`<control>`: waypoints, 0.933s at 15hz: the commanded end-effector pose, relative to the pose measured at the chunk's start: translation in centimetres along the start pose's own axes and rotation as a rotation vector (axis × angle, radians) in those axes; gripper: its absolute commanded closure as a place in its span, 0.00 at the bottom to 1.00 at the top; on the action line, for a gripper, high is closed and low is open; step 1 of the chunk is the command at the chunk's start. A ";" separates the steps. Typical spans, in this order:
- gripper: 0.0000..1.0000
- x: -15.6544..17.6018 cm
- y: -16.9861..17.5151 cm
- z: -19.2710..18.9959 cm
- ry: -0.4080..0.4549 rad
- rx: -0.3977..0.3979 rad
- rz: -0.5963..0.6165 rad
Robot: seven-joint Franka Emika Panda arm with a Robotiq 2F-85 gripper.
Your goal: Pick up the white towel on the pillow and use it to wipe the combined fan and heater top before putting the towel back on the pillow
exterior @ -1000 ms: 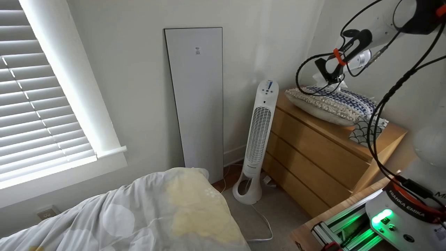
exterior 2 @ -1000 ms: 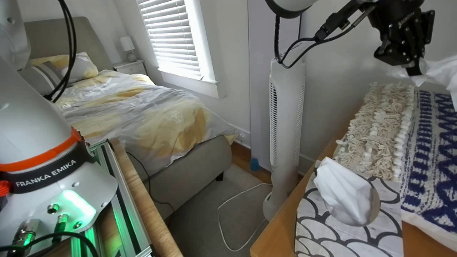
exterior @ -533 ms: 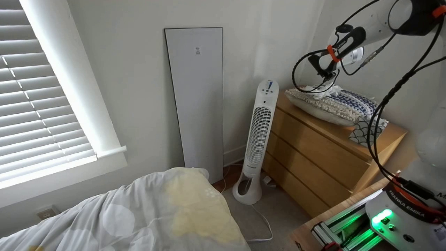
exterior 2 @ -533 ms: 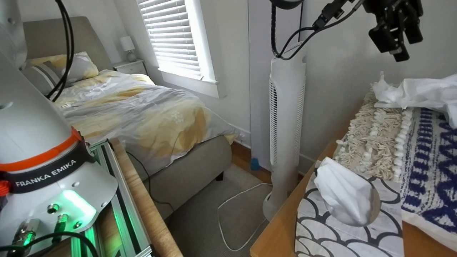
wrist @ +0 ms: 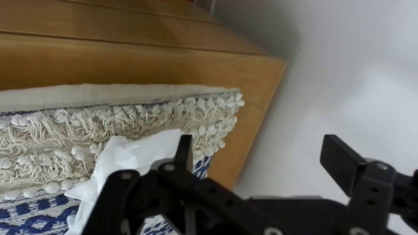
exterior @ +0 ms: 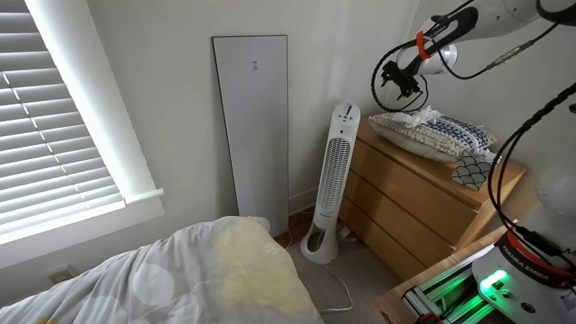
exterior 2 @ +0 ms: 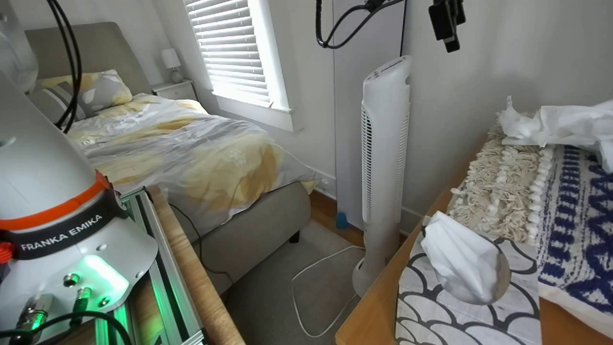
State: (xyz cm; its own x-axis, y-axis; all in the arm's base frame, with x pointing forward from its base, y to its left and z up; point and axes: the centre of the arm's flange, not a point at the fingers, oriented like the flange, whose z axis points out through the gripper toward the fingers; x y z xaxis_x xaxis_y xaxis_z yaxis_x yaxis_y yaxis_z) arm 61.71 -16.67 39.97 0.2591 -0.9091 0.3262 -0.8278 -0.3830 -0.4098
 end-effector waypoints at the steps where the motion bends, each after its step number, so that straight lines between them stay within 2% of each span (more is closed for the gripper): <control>1: 0.00 -3.0 2.2 -5.8 -0.153 0.031 -0.128; 6: 0.00 -8.0 2.8 -9.4 -0.362 0.065 -0.327; 9: 0.00 -9.2 3.3 -10.6 -0.487 0.047 -0.460; 10: 0.00 -8.7 1.7 -9.4 -0.426 0.051 -0.399; 14: 0.00 -9.0 2.1 -10.2 -0.465 0.046 -0.451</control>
